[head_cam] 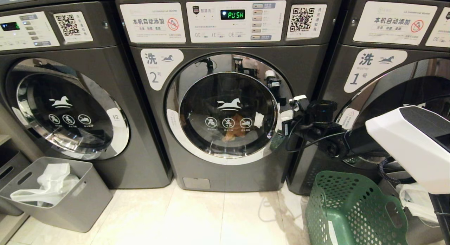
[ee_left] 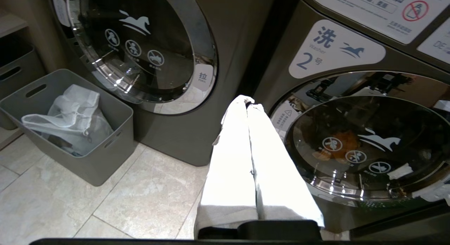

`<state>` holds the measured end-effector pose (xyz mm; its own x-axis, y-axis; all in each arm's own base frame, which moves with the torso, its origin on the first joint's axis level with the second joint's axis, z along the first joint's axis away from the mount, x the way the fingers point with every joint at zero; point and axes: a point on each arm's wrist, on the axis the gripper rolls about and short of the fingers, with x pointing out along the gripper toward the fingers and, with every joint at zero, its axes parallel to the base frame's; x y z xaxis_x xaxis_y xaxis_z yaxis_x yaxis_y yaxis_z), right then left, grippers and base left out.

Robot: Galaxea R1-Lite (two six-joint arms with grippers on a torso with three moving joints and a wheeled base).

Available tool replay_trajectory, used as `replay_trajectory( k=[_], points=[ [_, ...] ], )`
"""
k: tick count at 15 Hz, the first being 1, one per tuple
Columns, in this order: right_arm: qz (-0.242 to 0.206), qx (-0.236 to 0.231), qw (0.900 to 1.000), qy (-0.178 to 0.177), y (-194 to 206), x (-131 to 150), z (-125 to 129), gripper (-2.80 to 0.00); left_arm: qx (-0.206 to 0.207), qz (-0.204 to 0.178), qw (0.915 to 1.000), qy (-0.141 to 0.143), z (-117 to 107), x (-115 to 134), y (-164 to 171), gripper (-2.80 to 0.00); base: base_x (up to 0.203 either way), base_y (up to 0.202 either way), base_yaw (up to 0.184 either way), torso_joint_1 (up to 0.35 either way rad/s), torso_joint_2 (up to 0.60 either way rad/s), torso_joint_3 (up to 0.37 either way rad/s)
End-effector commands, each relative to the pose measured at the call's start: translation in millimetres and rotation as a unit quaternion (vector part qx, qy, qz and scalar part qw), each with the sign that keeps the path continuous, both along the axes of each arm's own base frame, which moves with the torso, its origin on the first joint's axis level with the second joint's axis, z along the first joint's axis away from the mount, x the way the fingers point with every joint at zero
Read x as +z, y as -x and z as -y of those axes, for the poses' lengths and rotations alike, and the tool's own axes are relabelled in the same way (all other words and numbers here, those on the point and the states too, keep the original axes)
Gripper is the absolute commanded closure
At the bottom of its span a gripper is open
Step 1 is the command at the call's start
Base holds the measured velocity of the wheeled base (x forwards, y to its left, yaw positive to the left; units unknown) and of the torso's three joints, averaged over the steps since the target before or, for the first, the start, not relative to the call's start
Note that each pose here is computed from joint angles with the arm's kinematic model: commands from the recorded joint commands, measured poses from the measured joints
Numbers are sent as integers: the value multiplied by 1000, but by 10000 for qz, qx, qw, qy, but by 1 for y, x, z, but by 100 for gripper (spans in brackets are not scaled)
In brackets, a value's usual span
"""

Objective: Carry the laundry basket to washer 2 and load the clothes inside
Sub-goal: Press the washing machine door tightly with the right hand

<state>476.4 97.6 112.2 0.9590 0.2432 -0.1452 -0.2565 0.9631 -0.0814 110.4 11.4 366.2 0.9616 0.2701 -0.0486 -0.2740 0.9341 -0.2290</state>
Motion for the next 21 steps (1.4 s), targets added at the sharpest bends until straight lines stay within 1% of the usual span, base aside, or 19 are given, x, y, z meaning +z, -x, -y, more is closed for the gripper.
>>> replay_trajectory(
  k=[1,5,8,10,15,16,17,18,20,21],
  points=[
    [14,-6,10000,-3,-6,-6,-1,0,13,27,10000,0,0,0,3,0,0,0,0,0,0,0],
    [199,-113,9997,-19,-23,-13,-4,0,28,16,10000,0,0,-2,6,0,0,0,0,0,0,0],
    [310,-182,9993,-43,-38,-24,-5,0,28,-44,10000,3,0,-8,9,0,0,0,0,0,0,0],
    [385,-333,9987,-45,-48,-33,-4,0,28,-52,10000,-4,0,-8,10,0,0,0,0,0,0,0],
    [542,-458,9974,-89,-67,-51,3,0,27,-151,9999,2,0,-10,9,0,0,0,0,0,0,0],
    [523,-466,9975,-81,-65,-47,4,0,27,-147,9999,-3,0,-10,8,0,0,0,0,0,0,0],
    [487,-463,9977,-67,-58,-37,5,0,25,-128,9999,-14,0,-8,9,0,0,0,0,0,0,0],
    [452,-435,9980,-73,-46,-14,5,0,17,-86,10000,-25,1,-6,11,0,0,0,0,0,0,0],
    [516,-334,9980,-138,-10,48,3,0,6,-14,10000,-83,1,-6,21,0,0,0,0,13,9,-9],
    [499,-277,9982,-157,16,79,2,0,-6,-50,10000,-85,1,-6,24,0,0,0,0,0,0,0]
  ],
)
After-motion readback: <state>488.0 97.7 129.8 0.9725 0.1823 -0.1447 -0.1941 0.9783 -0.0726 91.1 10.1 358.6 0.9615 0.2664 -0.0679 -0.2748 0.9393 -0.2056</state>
